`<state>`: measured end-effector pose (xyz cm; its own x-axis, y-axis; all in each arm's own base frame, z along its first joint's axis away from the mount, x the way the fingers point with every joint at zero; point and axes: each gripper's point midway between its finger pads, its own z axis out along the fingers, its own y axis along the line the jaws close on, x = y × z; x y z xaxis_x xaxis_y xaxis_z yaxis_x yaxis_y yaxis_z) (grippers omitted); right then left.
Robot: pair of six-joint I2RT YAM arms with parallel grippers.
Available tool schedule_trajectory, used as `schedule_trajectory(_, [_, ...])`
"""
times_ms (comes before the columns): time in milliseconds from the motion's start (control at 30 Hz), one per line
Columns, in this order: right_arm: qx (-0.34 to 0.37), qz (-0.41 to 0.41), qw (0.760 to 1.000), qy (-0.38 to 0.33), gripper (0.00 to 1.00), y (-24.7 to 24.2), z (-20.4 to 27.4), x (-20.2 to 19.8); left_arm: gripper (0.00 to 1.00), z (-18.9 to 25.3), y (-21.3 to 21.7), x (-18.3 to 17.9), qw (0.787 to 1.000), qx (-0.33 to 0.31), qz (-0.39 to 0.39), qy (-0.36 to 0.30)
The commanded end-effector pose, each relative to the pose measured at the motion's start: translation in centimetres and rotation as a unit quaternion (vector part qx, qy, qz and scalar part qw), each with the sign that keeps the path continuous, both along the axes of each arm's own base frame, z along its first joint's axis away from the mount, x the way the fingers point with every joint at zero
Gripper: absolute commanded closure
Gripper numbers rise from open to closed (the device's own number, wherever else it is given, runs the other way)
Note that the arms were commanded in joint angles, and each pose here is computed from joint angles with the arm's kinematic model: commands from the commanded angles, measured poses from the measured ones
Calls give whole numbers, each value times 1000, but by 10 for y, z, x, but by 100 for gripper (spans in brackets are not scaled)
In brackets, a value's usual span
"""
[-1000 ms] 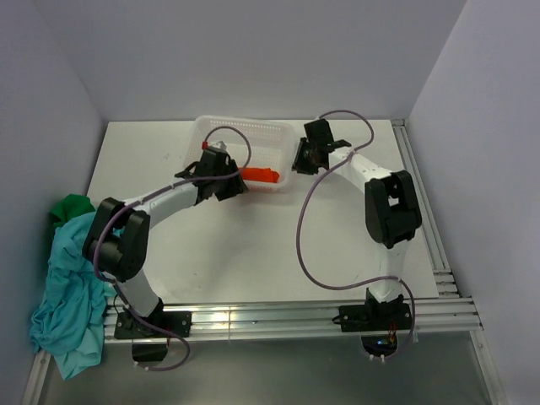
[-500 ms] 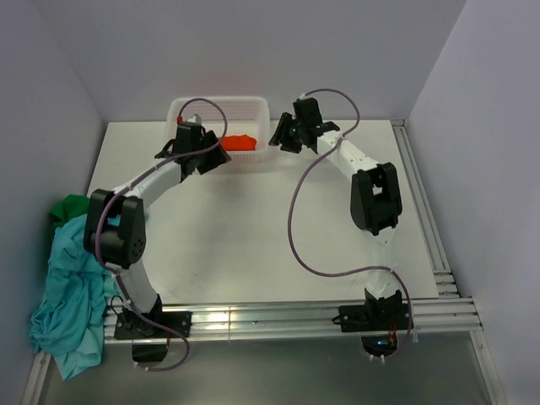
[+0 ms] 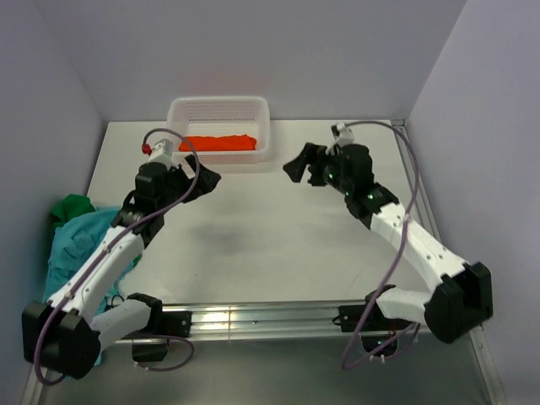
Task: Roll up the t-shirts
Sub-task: Place the rolled tshirt into the container
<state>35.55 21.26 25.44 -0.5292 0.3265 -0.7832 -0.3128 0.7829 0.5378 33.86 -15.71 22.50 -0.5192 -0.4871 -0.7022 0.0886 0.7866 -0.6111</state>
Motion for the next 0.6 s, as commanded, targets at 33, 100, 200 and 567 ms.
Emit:
schedule_trajectory(33, [1, -40, 996, -76, 0, -31, -1, -26, 1, 4, 12, -25, 999, -21, 15, -47])
schedule_trajectory(100, [0, -60, 994, -87, 0, -46, -10, -41, 0, -5, 18, -38, 998, -25, 18, -58])
schedule_trajectory(200, [-7, -83, 993, -84, 0, -60, -30, -53, 0, -19, 26, -49, 997, -21, 30, -69])
schedule_trajectory(567, [-26, -171, 974, -144, 0, -111, -62, -81, 1, -58, 43, -79, 996, 4, 34, -84])
